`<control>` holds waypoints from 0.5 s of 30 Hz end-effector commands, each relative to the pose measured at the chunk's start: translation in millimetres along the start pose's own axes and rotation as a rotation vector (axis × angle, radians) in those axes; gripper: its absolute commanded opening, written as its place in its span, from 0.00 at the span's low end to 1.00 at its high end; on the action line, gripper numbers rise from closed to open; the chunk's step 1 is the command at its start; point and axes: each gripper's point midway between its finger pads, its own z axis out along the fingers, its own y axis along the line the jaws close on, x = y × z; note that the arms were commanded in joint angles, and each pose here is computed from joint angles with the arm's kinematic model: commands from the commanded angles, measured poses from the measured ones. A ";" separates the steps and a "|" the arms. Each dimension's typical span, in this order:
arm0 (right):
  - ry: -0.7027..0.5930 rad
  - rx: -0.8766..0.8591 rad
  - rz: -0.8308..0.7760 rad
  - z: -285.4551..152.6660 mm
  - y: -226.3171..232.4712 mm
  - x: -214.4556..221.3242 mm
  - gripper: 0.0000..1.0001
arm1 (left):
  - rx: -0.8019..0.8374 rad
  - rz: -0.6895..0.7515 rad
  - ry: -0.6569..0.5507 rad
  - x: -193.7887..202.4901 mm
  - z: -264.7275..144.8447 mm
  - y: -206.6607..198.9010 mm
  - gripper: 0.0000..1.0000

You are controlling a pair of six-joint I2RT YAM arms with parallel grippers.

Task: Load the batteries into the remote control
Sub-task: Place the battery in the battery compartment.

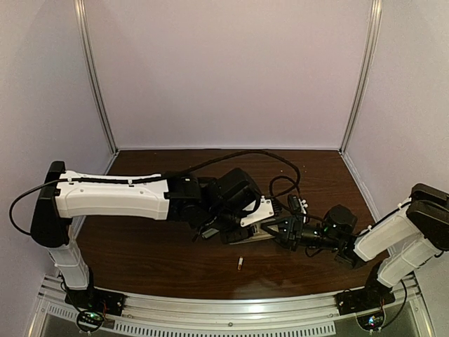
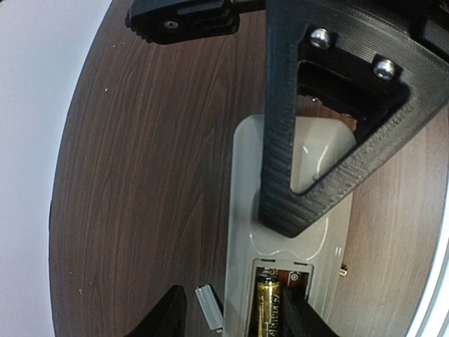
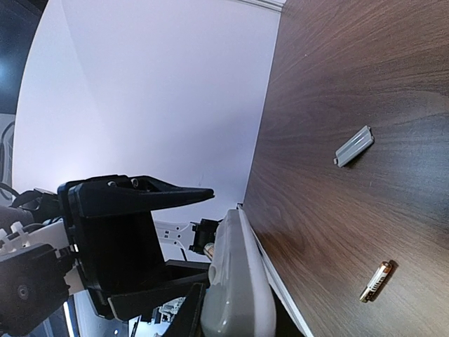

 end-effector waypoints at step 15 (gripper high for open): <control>0.027 -0.052 -0.001 -4.3 11.7 7.3 0.00 | 0.060 -0.041 -0.390 -25.6 -80.6 9.8 0.48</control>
